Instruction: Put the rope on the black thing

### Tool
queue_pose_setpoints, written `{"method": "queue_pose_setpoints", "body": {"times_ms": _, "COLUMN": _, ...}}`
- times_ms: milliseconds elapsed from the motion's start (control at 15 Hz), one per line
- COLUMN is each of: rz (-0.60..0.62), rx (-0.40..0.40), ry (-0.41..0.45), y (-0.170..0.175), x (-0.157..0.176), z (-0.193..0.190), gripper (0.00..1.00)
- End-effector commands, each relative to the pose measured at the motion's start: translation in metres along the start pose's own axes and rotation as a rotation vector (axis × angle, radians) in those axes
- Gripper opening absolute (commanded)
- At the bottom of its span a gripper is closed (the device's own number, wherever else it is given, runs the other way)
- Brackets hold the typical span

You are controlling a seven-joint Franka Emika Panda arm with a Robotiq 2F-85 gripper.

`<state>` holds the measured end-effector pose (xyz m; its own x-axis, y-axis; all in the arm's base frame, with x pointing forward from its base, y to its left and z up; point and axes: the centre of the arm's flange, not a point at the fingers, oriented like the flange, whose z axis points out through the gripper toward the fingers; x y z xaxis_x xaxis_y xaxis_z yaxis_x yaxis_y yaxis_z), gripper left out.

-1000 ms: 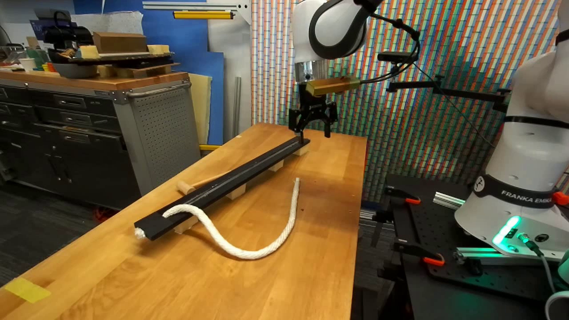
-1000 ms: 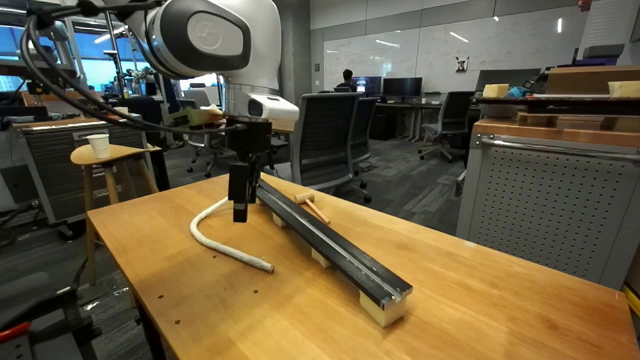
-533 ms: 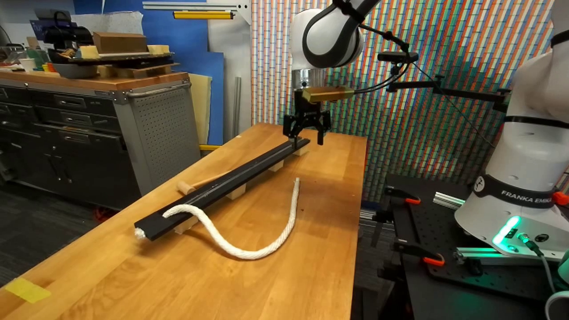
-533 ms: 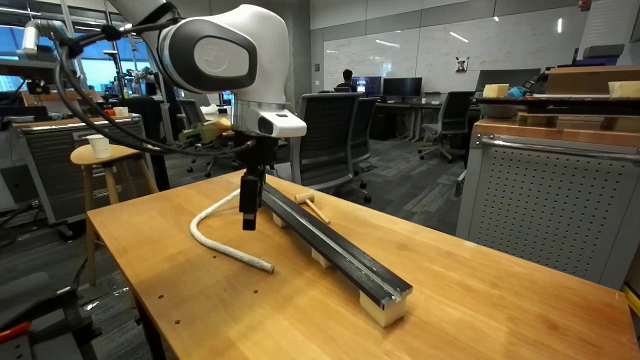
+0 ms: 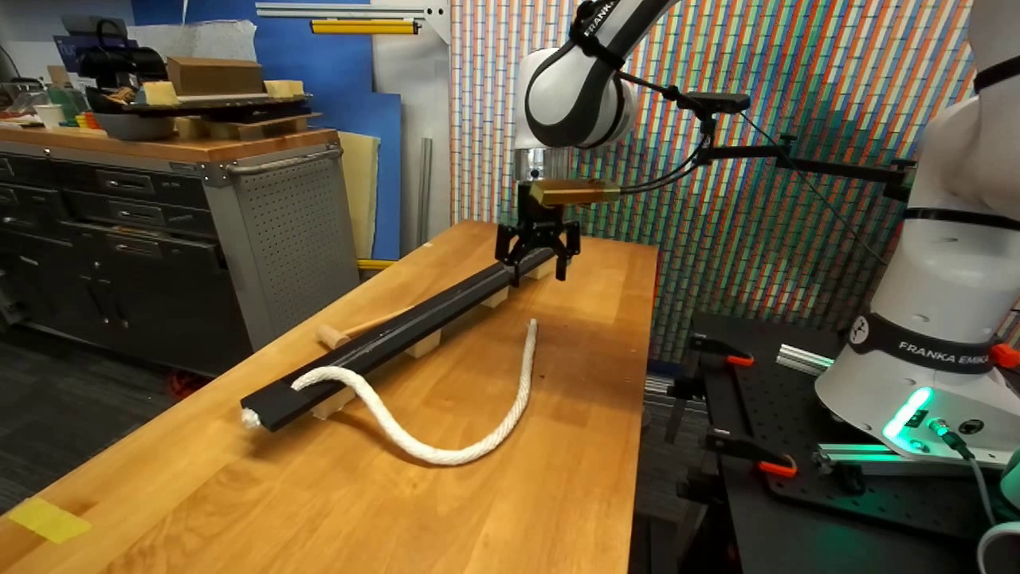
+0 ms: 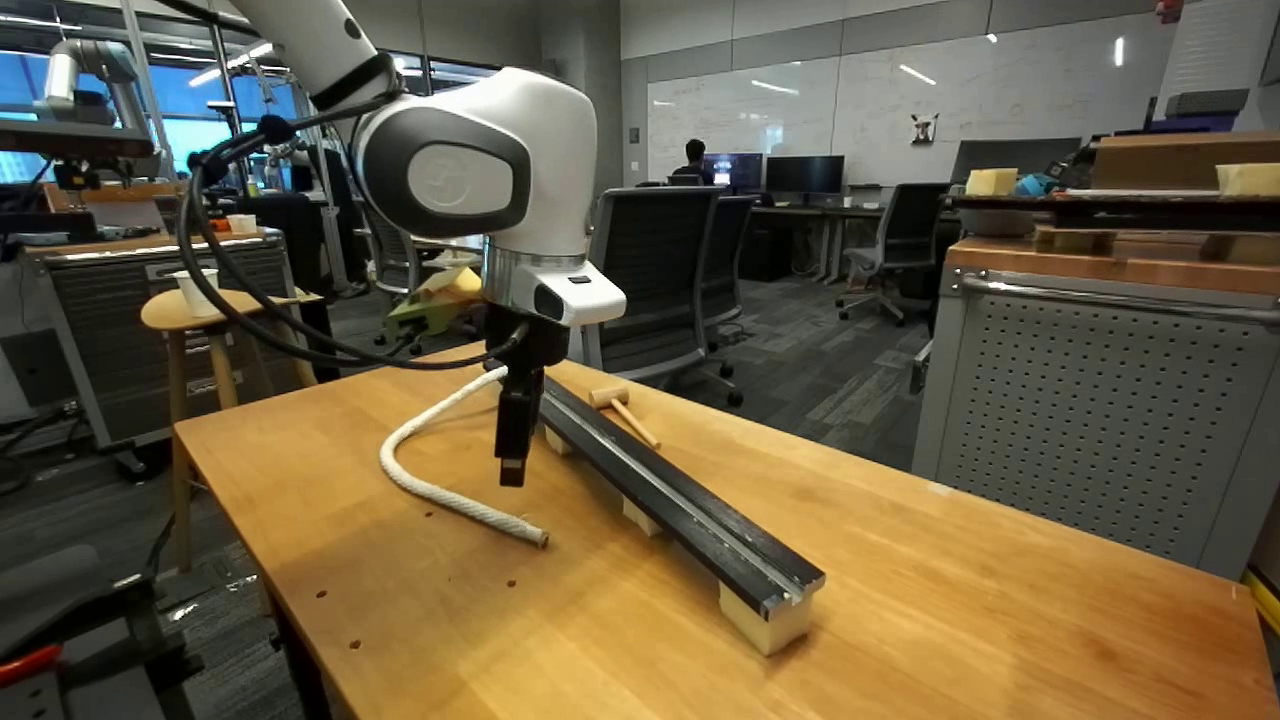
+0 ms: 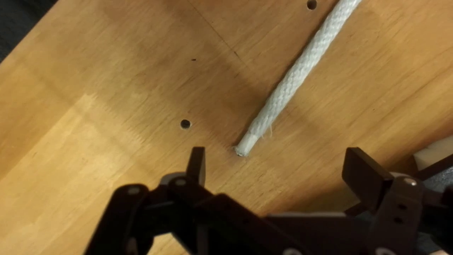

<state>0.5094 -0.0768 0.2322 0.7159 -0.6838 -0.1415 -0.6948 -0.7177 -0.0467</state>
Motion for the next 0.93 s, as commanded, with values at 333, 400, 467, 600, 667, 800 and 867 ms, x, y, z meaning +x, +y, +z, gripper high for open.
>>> {"method": "queue_pose_setpoints", "body": {"times_ms": 333, "rz": 0.090, "rx": 0.069, "ry": 0.031, "y": -0.013, "x": 0.021, "z": 0.027, "gripper": 1.00}}
{"method": "queue_pose_setpoints", "body": {"times_ms": 400, "rz": 0.089, "rx": 0.063, "ry": 0.031, "y": -0.012, "x": 0.021, "z": 0.032, "gripper": 1.00}}
{"method": "queue_pose_setpoints", "body": {"times_ms": 467, "rz": 0.090, "rx": 0.055, "ry": 0.033, "y": -0.010, "x": 0.020, "z": 0.037, "gripper": 1.00}}
{"method": "queue_pose_setpoints", "body": {"times_ms": 600, "rz": 0.090, "rx": 0.039, "ry": 0.028, "y": -0.010, "x": 0.021, "z": 0.049, "gripper": 1.00}}
{"method": "queue_pose_setpoints", "body": {"times_ms": 667, "rz": 0.087, "rx": 0.028, "ry": 0.026, "y": -0.011, "x": 0.023, "z": 0.056, "gripper": 1.00}}
{"method": "queue_pose_setpoints", "body": {"times_ms": 800, "rz": 0.088, "rx": 0.012, "ry": 0.024, "y": -0.010, "x": 0.023, "z": 0.066, "gripper": 1.00}}
{"method": "queue_pose_setpoints", "body": {"times_ms": 867, "rz": 0.090, "rx": 0.009, "ry": 0.019, "y": -0.010, "x": 0.023, "z": 0.070, "gripper": 1.00}}
